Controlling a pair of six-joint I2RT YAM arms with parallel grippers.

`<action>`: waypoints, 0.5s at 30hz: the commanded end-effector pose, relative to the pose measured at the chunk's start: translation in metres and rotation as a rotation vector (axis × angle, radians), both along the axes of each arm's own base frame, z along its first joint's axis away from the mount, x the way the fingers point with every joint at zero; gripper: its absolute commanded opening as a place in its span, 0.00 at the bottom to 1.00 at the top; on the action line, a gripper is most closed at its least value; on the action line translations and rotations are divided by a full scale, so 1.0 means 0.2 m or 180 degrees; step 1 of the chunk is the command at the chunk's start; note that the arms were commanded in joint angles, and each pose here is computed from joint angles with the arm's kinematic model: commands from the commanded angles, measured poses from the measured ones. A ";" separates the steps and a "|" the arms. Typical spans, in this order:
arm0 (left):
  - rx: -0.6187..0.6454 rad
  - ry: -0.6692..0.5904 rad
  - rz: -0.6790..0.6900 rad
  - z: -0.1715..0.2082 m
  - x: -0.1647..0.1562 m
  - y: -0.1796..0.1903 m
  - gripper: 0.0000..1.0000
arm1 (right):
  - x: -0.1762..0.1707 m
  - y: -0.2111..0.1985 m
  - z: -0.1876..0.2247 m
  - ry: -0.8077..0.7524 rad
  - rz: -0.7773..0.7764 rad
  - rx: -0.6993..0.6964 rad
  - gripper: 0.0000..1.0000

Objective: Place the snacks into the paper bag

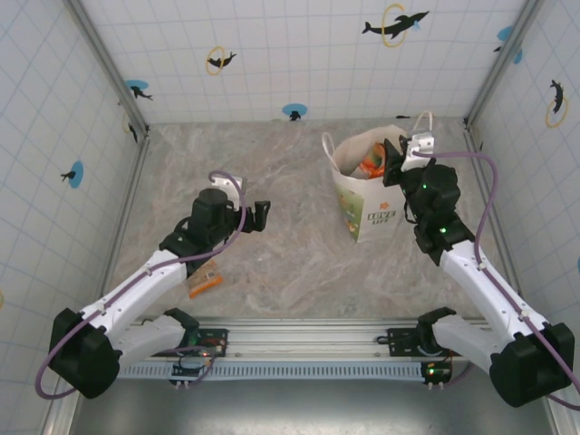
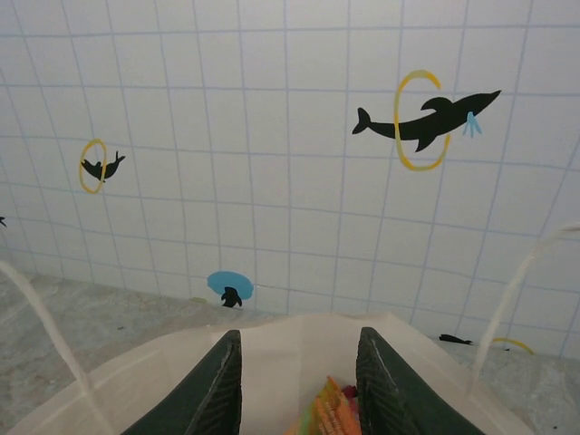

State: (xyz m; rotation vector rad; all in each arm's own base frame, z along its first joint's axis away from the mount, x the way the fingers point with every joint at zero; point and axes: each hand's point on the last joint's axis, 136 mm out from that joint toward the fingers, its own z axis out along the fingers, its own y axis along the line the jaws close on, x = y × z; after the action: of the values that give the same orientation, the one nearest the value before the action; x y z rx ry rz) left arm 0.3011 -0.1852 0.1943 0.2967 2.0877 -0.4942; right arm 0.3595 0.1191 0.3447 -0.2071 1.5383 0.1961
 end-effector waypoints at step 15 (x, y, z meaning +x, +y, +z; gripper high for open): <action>-0.0293 0.0957 0.0609 -0.11 0.02 0.27 0.97 | -0.33 0.50 0.16 -0.0043 0.1161 -0.0188 0.39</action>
State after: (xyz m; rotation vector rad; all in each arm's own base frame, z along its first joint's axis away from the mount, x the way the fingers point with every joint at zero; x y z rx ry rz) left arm 0.3126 -0.1411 0.1780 0.0569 2.2570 -0.5104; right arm 0.3162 0.1961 0.3610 -0.4376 1.5260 0.4235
